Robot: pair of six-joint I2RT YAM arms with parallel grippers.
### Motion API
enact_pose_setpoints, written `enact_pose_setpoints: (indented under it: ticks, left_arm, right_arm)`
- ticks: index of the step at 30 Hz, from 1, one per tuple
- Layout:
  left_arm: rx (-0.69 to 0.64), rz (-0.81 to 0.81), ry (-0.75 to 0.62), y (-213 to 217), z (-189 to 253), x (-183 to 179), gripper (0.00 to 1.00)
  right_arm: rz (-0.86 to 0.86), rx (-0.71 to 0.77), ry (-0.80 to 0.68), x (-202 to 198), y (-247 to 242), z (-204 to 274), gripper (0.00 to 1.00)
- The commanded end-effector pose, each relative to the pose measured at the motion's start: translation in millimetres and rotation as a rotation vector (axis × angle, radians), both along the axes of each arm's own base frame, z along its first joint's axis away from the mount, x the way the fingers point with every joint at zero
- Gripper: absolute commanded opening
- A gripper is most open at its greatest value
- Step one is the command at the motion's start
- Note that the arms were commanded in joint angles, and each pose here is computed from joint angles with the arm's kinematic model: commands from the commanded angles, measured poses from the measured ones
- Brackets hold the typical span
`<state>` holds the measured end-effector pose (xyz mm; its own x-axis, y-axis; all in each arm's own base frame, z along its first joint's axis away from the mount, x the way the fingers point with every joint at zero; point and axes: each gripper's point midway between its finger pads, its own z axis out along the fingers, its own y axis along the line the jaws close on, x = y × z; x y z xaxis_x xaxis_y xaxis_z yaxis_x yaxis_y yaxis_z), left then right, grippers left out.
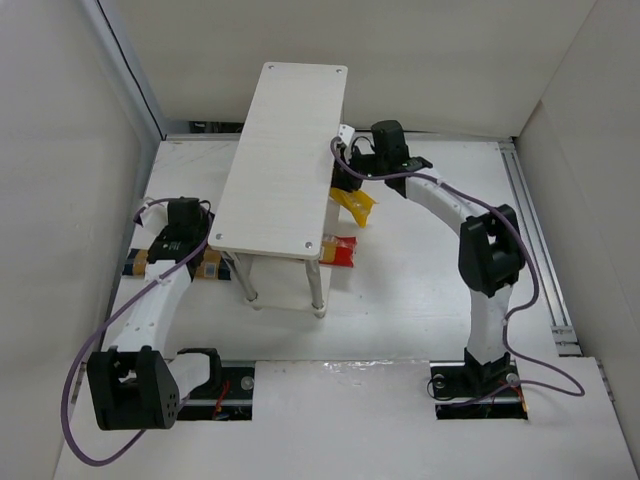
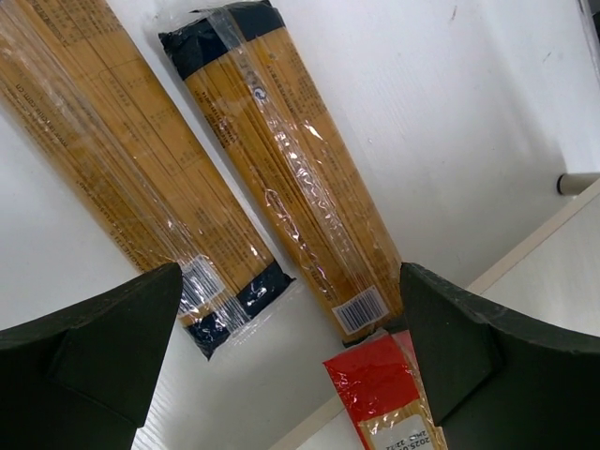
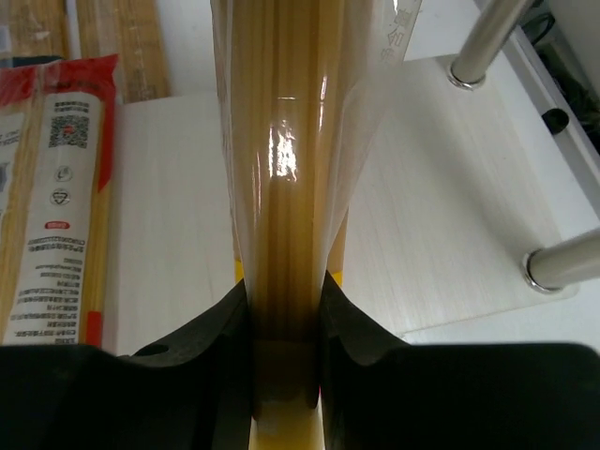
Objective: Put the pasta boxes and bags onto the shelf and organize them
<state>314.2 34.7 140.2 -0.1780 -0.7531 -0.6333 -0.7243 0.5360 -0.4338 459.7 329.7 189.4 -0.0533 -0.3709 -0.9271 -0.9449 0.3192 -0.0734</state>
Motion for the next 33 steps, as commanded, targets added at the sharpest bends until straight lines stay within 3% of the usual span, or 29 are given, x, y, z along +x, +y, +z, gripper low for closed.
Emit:
enact_pose_setpoints:
  ticks: [1, 8, 11, 12, 14, 15, 20, 21, 22, 24, 28, 33]
  left_arm:
    - [0.020, 0.007, -0.024, 4, 8, 8, 0.99]
    - [0.027, 0.022, -0.002, 9, 2, 8, 0.99]
    - [0.027, 0.022, 0.009, 9, -2, 8, 0.99]
    - [0.027, 0.022, 0.009, 9, -2, 8, 0.99]
    - [0.019, 0.014, 0.018, 7, -5, 9, 0.99]
    - [0.019, 0.014, 0.018, 7, -5, 9, 0.99]
    - [0.019, 0.002, 0.012, 5, -4, 10, 0.99]
    - [0.019, 0.002, 0.012, 5, -4, 10, 0.99]
    - [0.013, -0.005, 0.012, 4, -4, 11, 0.99]
    - [0.005, -0.012, 0.010, 2, -7, 11, 0.99]
    - [-0.003, -0.021, 0.000, 0, -5, 13, 0.99]
    - [0.011, -0.006, 0.023, 4, -8, 8, 0.99]
  right_arm:
    - [0.062, 0.100, -0.222, 16, 30, 65, 0.05]
    - [0.159, 0.084, -0.152, 6, 54, 16, 0.46]
    - [0.275, 0.110, -0.134, -11, 66, 5, 0.52]
    - [0.311, 0.119, -0.139, -17, 73, 2, 0.60]
    - [0.373, 0.140, -0.139, -27, 80, 2, 0.60]
    - [0.373, 0.140, -0.139, -27, 80, 2, 0.69]
    - [0.337, 0.128, -0.151, -30, 68, 12, 0.82]
    - [0.293, 0.124, -0.152, -21, 55, 17, 0.85]
    - [0.281, 0.124, -0.171, -23, 52, 28, 0.94]
    - [0.188, 0.105, -0.166, -13, 38, 34, 1.00]
    - [-0.037, 0.112, -0.111, 11, -9, 45, 1.00]
    - [-0.378, 0.201, 0.043, 13, -70, 41, 1.00]
